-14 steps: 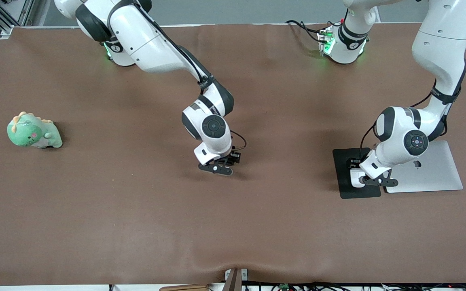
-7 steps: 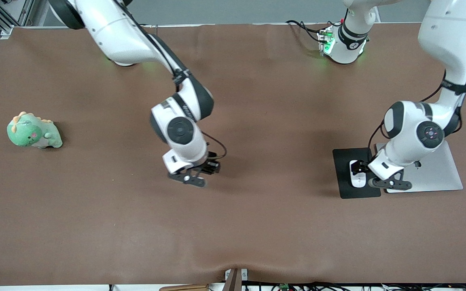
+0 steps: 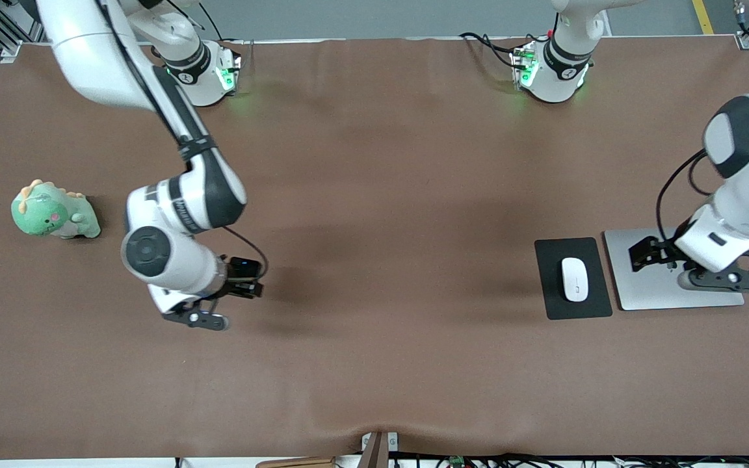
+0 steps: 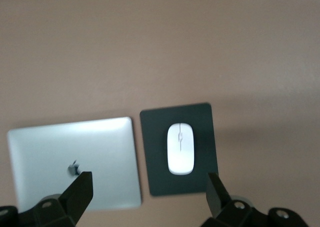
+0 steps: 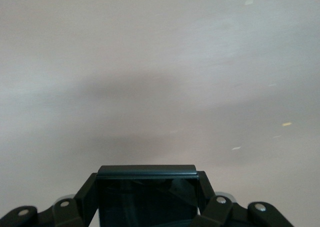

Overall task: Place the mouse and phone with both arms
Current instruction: 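Raise the left gripper away while the right gripper carries the phone, then lower the black phone beside the green plush and release it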

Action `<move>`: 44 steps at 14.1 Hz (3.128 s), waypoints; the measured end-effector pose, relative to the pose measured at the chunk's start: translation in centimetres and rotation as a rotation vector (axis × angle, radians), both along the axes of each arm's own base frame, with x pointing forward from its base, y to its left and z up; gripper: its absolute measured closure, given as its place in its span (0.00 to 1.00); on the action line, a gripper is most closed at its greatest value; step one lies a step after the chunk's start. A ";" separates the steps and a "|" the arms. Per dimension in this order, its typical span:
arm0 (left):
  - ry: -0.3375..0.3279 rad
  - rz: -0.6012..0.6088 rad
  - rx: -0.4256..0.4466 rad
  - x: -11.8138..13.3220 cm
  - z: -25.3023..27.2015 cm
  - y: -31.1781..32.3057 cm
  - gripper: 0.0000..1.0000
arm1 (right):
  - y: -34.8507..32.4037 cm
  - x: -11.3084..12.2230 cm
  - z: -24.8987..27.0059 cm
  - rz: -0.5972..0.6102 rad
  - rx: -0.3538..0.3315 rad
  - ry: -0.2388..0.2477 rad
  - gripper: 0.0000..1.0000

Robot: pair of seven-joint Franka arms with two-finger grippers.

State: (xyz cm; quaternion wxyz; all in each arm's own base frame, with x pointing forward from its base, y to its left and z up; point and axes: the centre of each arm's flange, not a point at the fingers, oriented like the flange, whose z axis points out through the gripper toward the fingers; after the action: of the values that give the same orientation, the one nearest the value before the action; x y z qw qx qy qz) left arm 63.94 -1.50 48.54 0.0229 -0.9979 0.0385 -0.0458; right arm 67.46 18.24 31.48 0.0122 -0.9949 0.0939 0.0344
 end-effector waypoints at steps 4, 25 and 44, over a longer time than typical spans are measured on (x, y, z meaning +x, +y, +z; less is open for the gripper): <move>0.021 0.034 0.010 -0.8 7.8 1.4 0.00 | -7.8 -1.2 0.1 0.026 -0.002 0.035 0.20; 0.087 0.054 -0.001 -9.6 18.0 0.4 0.00 | -35.3 -11.2 -13.8 0.166 0.044 0.122 0.20; 0.104 0.057 0.000 -10.2 18.0 0.3 0.00 | -20.7 -5.4 6.6 0.172 -0.020 0.111 0.00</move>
State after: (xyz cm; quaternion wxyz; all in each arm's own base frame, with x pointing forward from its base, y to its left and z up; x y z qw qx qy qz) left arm 53.74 -1.22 66.51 0.0222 -0.9997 0.0113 0.0067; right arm 62.04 -2.42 38.03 -0.0058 -0.9960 0.0092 0.0892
